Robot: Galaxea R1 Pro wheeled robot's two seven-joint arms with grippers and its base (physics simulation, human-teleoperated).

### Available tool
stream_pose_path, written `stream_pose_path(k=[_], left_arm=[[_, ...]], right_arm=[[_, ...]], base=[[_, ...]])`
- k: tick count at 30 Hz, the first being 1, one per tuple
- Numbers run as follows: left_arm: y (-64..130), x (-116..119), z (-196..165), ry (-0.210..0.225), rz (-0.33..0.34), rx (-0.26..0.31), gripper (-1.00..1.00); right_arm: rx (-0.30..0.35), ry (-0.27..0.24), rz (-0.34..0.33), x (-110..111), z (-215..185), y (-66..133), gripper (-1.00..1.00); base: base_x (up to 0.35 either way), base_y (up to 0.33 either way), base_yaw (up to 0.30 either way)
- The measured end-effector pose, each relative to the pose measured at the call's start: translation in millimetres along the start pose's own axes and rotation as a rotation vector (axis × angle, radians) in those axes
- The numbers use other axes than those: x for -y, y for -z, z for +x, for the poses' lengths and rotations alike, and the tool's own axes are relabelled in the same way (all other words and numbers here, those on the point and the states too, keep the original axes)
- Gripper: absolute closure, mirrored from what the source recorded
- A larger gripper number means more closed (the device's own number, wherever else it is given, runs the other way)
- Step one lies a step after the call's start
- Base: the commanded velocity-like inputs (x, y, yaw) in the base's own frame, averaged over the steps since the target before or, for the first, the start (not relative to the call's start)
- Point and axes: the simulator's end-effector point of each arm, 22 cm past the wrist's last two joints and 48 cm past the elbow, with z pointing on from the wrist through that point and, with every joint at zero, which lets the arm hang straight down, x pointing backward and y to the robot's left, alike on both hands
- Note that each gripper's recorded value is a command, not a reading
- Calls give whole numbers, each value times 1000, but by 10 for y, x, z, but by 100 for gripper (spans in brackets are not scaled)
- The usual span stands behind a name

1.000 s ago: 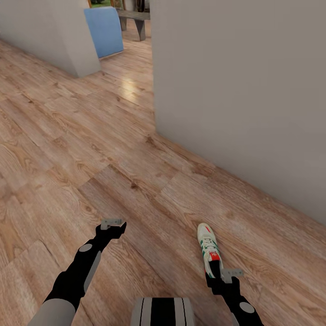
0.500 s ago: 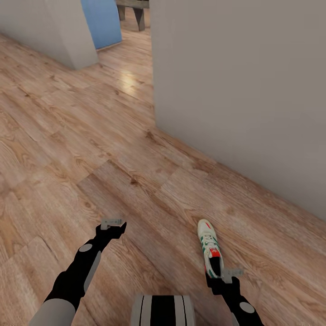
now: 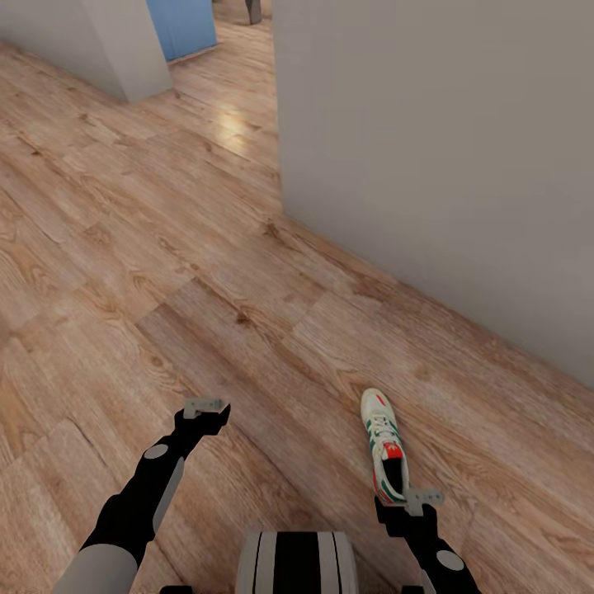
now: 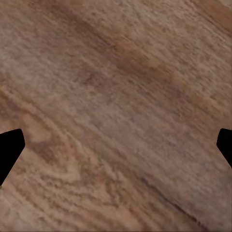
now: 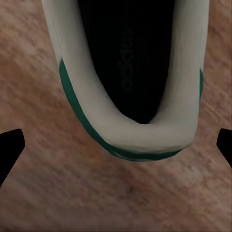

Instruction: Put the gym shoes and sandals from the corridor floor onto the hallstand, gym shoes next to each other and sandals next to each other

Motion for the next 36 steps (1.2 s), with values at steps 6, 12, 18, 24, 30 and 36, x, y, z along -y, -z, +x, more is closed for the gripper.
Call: stream_pose_path(k=[6, 12, 18, 24, 30, 36], left_arm=[[-11, -2, 34, 0, 0, -6, -100], [-14, -3, 40, 1, 0, -7, -100], [-13, -4, 39, 1, -1, -6, -100], [-14, -5, 41, 1, -1, -7, -100], [-14, -4, 41, 1, -1, -7, -100], [-14, -4, 41, 1, -1, -7, -100]], right_arm=[[-5, 0, 0, 3, 26, -8, -100], [-7, 0, 1, 4, 33, -9, -100], [-6, 0, 0, -1, 30, -8, -100], [-6, -1, 1, 3, 30, -9, -100], [-6, -1, 1, 1, 30, -9, -100], [-6, -1, 0, -2, 30, -9, -100]], base=[[0, 0, 0], [0, 0, 0], [101, 0, 0], [37, 0, 0], [2, 0, 0], [0, 0, 0]])
